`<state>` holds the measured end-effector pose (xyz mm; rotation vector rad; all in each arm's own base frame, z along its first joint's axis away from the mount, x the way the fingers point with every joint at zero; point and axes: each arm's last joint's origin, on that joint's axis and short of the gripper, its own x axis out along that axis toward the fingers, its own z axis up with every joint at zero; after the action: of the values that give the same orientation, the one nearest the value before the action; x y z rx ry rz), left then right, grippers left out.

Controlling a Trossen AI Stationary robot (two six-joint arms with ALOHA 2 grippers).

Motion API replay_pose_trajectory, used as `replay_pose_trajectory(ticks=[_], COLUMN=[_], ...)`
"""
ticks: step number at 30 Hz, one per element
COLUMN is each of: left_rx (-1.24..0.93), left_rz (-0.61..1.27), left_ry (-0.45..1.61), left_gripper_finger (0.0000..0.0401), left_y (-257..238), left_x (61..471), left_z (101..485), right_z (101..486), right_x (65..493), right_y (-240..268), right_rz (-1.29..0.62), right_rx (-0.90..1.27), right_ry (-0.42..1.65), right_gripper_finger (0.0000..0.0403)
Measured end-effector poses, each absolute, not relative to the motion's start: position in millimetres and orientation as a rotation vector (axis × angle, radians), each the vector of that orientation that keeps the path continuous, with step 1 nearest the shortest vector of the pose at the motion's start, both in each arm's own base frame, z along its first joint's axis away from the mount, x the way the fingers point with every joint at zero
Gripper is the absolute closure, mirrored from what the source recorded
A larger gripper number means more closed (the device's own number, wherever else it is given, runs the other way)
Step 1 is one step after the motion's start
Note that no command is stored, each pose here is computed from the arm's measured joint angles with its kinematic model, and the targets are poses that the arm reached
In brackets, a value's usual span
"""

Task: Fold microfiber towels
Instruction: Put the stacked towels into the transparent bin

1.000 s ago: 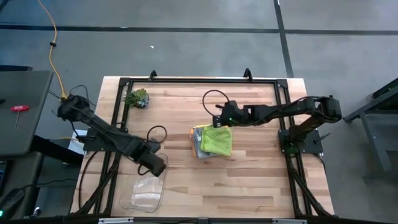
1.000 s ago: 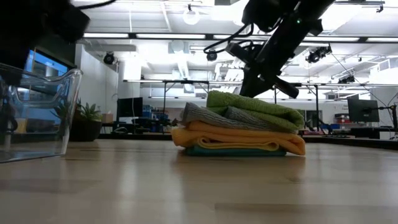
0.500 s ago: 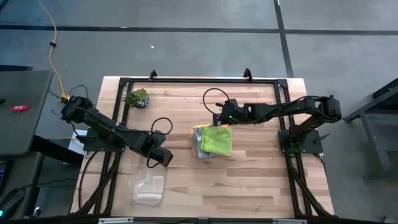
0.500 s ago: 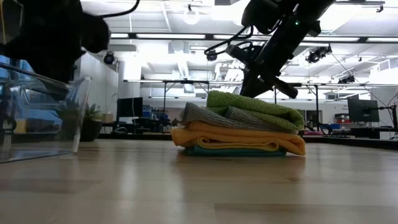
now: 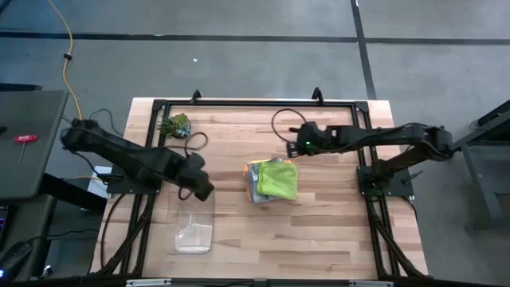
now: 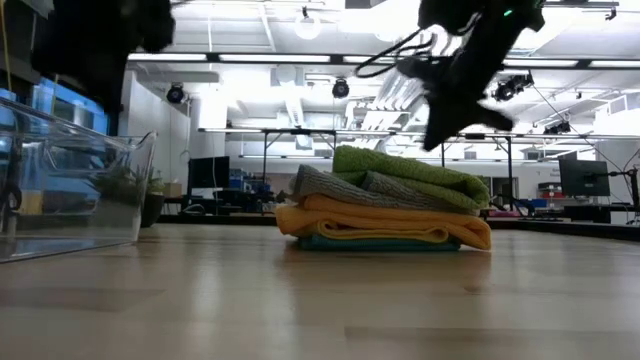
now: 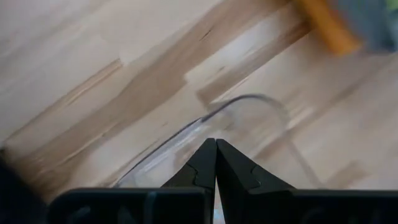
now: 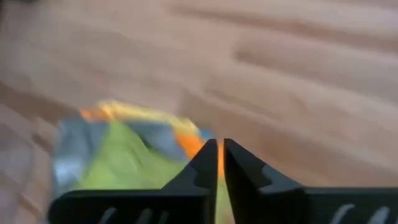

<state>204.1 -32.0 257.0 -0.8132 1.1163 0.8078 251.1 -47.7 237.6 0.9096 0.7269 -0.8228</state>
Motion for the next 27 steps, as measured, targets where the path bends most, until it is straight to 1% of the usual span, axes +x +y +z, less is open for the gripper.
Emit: replay_pose_trajectory(ticks=[3,6,8,11,14,16,18,24,27], left_rx=[-0.85,-0.874,-0.883,-0.906,-0.935,-0.953,-0.953,-0.853,-0.805], left_rz=[0.775,0.772,0.77,0.735,0.664,0.622,0.606,0.605,0.603], left_ry=[1.013,0.947,0.929,0.892,0.839,0.816,0.812,0.839,0.883], left_gripper_finger=[0.0401,0.0401,0.0401,0.0401,0.0401,0.0401,0.0401,0.0401,0.0401], left_y=[-27,-21,-16,-12,-5,1,8,26,33], left_x=[190,184,185,196,215,228,242,288,310], left_z=[274,283,284,283,282,279,278,279,272], right_z=[243,237,225,203,187,180,170,145,142], right_x=[228,210,202,196,196,198,198,200,211], right_y=[-40,-29,-21,-12,-8,-7,-7,-8,-8], right_rz=[-0.819,-0.812,-0.779,-0.704,-0.615,-0.561,-0.535,-0.584,-0.533], right_rx=[0.914,0.953,1.002,1.12,1.233,1.286,1.307,1.282,1.269], right_ry=[0.877,1.005,1.039,0.993,0.837,0.735,0.689,0.734,0.691], right_gripper_finger=[0.0348,0.0287,0.0242,0.0182,0.0141,0.0124,0.0115,0.0111,0.0111])
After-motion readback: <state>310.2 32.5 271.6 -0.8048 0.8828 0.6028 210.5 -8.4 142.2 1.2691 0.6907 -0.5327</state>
